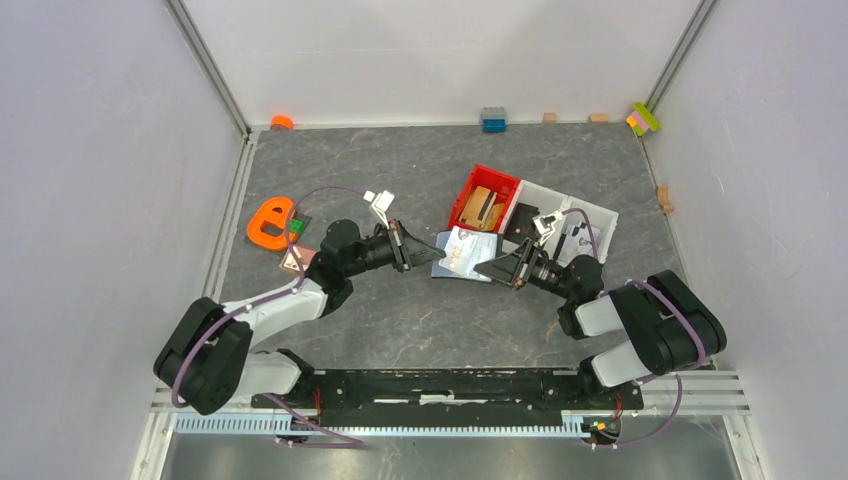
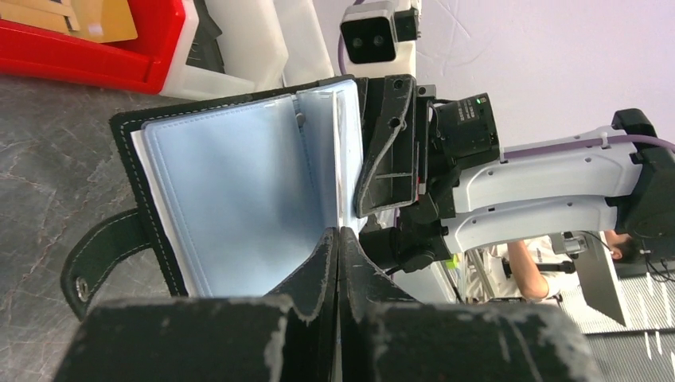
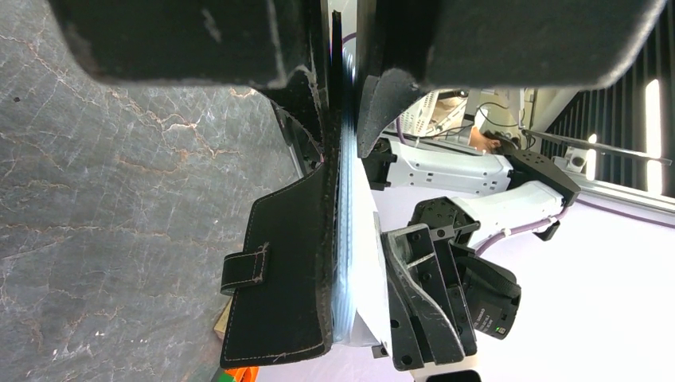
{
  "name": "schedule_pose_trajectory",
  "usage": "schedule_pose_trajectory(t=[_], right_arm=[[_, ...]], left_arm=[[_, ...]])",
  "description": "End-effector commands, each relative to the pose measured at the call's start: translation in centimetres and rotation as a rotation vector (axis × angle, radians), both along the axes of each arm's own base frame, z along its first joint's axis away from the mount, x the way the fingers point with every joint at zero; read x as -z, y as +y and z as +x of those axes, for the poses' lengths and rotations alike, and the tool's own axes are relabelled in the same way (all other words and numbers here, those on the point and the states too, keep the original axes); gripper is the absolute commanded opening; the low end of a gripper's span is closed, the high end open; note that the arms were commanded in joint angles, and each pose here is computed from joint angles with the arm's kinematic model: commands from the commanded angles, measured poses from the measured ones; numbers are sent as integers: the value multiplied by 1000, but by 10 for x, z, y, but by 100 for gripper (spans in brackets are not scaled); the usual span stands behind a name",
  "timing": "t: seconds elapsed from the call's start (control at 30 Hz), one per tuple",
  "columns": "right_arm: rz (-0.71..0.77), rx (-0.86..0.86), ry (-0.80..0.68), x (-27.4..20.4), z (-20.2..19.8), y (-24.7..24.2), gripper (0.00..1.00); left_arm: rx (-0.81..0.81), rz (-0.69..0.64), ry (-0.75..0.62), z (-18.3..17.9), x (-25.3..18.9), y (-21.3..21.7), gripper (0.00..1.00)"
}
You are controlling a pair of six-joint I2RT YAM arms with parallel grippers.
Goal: Take the credit cards out of the card holder
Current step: Remove the credit card from the card holder, then place the card holder at the center of the board.
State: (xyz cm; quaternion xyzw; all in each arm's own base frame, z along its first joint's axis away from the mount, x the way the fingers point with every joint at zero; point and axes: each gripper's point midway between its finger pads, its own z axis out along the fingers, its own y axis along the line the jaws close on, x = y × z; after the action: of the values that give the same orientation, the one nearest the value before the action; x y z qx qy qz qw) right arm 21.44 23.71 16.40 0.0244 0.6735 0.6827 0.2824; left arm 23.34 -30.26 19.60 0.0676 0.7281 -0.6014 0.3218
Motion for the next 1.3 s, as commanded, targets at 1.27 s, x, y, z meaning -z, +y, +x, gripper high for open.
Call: schedule_pose_trajectory(t=[1.27], right_arm=[[73,28,-279,-43,-5,-8,2]], left_arm=[[-149,67,-21,21,8,24,2]])
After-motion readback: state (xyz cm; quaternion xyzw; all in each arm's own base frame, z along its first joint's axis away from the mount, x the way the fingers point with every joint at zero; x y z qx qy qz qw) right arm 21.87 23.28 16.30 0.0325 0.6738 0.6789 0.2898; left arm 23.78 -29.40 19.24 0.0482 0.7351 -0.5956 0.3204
